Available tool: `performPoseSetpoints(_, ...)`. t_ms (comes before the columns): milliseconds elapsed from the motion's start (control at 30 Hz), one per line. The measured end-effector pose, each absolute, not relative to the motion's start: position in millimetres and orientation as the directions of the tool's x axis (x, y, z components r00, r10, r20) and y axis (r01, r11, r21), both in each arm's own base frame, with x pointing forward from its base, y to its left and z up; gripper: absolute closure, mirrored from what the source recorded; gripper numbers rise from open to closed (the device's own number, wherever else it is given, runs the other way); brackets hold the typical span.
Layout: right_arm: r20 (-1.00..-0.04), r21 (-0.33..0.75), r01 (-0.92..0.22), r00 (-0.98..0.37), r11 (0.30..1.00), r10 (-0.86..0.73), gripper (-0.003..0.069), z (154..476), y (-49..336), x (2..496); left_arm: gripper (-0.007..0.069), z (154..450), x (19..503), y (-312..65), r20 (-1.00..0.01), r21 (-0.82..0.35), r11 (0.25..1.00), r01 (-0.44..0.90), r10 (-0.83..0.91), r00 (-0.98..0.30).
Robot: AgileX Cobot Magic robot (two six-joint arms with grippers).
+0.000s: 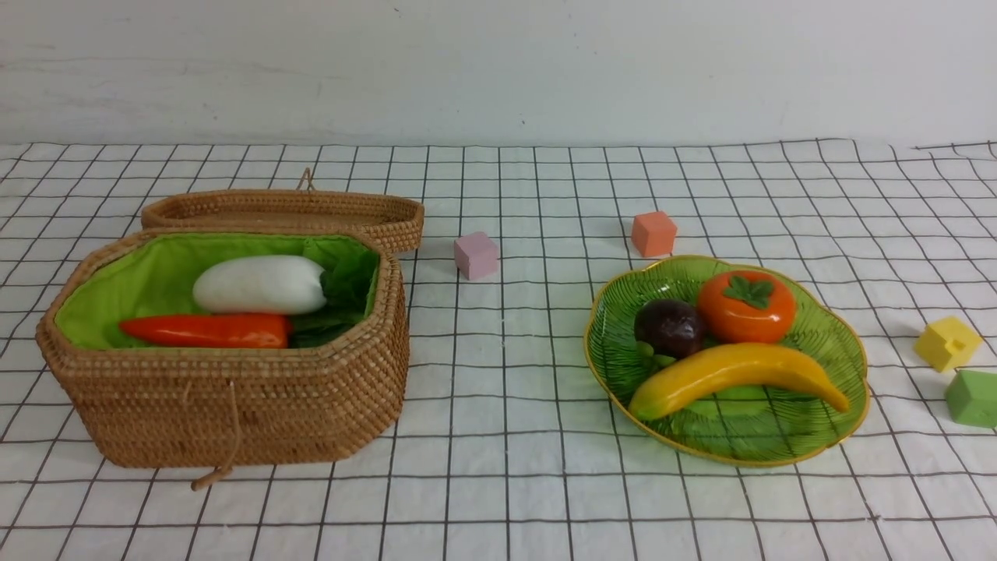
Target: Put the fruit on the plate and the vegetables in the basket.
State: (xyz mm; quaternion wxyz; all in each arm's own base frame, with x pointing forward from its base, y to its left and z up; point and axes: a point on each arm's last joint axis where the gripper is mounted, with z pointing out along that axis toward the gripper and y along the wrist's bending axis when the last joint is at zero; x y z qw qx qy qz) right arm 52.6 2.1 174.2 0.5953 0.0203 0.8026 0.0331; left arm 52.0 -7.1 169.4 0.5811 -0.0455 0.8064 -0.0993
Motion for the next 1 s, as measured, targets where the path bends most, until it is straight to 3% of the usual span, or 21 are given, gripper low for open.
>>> performPoseSetpoints(1000, -0.954, 0.077, -0.007, -0.291, 0.997, 0.072, 0.0585, 174.2, 2.1, 52.6, 0.0630, 169.4, 52.0, -7.1, -0.928, -0.215, 0.976, 0.041, -0.191, -0.320)
